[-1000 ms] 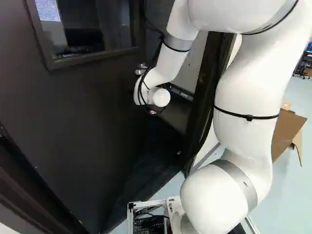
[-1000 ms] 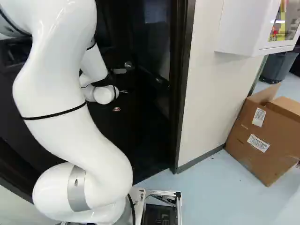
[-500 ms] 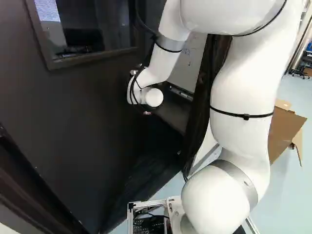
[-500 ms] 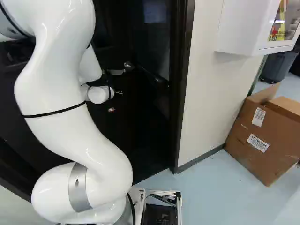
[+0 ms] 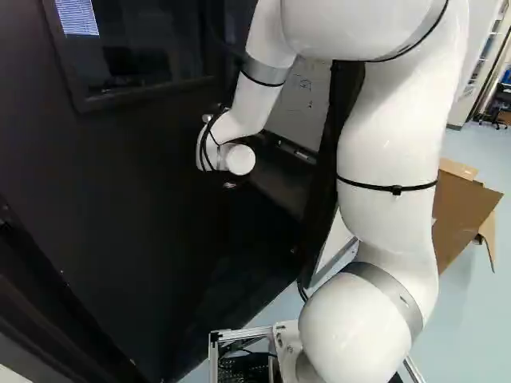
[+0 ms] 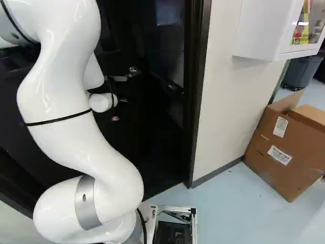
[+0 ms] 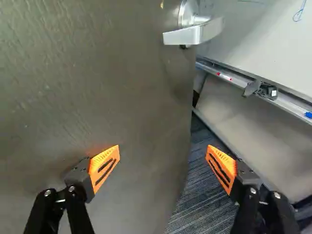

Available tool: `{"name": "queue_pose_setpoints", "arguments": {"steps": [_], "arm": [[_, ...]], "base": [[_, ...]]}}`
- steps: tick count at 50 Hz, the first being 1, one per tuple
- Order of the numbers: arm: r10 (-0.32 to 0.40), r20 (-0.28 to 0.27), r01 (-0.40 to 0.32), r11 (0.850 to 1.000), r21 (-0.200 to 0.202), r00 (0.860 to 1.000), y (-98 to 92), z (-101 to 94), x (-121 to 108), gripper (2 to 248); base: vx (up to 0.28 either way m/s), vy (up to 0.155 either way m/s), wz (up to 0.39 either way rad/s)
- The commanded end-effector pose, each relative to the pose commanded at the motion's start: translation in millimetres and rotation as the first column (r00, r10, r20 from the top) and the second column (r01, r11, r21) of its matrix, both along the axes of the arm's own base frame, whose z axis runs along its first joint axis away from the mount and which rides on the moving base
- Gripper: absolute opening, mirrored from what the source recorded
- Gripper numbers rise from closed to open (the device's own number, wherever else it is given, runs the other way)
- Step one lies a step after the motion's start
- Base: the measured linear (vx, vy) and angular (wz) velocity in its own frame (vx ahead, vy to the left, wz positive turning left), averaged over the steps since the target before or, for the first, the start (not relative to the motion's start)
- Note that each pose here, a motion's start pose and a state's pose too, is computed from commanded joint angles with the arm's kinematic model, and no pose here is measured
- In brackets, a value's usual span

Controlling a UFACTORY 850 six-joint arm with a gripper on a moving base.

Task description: Open the door and move inside

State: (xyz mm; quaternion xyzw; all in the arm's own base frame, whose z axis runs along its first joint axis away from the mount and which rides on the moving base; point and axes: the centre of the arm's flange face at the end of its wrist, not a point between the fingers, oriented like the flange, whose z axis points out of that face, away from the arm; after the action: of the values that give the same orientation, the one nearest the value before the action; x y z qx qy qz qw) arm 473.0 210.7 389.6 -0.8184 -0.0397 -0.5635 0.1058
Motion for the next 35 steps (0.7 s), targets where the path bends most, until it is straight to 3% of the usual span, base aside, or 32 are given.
{"name": "queue_pose_setpoints", "arguments": {"steps": [35], "arm": [[0.089,0.012,-0.089,0.996,0.006,0.996,56.0,-2.4,3,247]], "base": [[0.0,0.0,0.0]]}}
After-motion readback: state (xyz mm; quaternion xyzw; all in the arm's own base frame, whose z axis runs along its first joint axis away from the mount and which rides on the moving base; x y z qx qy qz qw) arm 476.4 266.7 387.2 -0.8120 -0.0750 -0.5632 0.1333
